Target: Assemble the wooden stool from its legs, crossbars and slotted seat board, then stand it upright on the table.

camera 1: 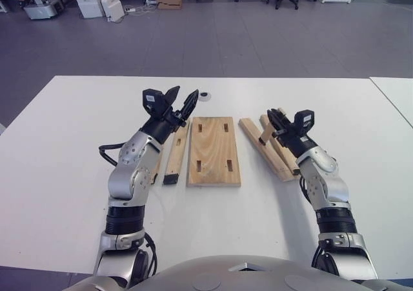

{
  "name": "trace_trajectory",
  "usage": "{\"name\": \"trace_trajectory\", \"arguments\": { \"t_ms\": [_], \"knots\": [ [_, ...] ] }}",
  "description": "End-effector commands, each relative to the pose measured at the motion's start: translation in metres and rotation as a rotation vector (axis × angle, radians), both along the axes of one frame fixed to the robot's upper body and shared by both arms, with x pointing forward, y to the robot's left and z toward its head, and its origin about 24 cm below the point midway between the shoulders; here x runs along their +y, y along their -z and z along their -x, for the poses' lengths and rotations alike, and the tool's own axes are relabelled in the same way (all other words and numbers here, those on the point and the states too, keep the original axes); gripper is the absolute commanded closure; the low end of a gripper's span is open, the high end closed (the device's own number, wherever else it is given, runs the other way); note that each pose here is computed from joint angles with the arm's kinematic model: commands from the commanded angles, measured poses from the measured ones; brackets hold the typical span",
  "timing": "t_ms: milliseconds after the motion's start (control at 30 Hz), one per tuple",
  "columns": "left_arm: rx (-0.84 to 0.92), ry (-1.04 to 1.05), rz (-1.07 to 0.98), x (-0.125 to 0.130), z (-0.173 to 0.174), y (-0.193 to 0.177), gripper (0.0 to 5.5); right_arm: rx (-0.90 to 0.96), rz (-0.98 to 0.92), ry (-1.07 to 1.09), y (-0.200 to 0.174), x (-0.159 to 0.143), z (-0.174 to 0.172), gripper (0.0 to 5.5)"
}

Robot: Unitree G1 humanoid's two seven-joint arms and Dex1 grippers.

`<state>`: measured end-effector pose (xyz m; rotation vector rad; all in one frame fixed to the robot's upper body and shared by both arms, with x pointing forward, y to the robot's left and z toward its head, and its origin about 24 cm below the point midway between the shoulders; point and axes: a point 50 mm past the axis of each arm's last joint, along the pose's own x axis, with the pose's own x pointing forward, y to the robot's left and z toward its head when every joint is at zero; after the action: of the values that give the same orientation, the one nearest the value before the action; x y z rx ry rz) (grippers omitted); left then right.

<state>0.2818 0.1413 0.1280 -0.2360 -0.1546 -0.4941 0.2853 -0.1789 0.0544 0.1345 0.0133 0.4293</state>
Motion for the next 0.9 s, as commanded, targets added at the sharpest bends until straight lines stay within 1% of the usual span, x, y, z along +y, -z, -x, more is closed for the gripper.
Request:
{"name": "trace_trajectory", "arguments": {
  "t_ms": [33,133,167,267,333,367,433,567,667,767,833,900],
  "knots": [
    [0.023,-0.009,-0.037,0.001,0.0,0.005,2.32,0.252,0.115,0.011,0.064,-0.015,0.029,5.09],
    [0.041,-0.007,-0.066,0.0,0.0,0.009,2.32,0.257,0.134,-0.008,0.073,-0.02,0.034,5.09],
    [0.046,-0.01,-0.072,0.001,0.0,0.011,2.32,0.222,0.127,-0.017,0.066,-0.02,0.031,5.09],
    [0.051,-0.019,-0.075,0.001,-0.001,0.012,2.32,0.073,0.085,-0.065,0.031,-0.017,0.017,5.09],
    [0.048,-0.024,-0.073,0.0,-0.002,0.012,2.32,0.007,0.06,-0.101,0.009,-0.015,0.01,5.09],
    [0.048,-0.028,-0.071,0.0,-0.003,0.012,2.32,-0.003,0.047,-0.115,0.002,-0.014,0.007,4.72],
    [0.049,-0.031,-0.068,-0.002,-0.004,0.014,2.32,0.023,0.078,-0.135,0.0,-0.016,0.006,4.37],
    [0.041,-0.044,-0.071,-0.001,-0.006,0.014,2.32,0.198,0.23,-0.151,0.013,-0.023,0.013,3.45],
    [0.036,-0.059,-0.079,0.002,-0.007,0.015,2.32,0.294,0.276,-0.103,0.018,-0.025,0.018,2.83],
    [0.038,-0.05,-0.087,-0.003,-0.006,0.017,2.32,0.389,0.319,-0.097,0.026,-0.027,0.025,2.17],
    [0.04,-0.047,-0.091,-0.004,-0.006,0.018,2.32,0.421,0.331,-0.112,0.025,-0.027,0.028,2.12],
    [0.041,-0.049,-0.092,-0.004,-0.006,0.019,2.32,0.4,0.338,-0.13,0.019,-0.025,0.029,2.12]
  ]
}}
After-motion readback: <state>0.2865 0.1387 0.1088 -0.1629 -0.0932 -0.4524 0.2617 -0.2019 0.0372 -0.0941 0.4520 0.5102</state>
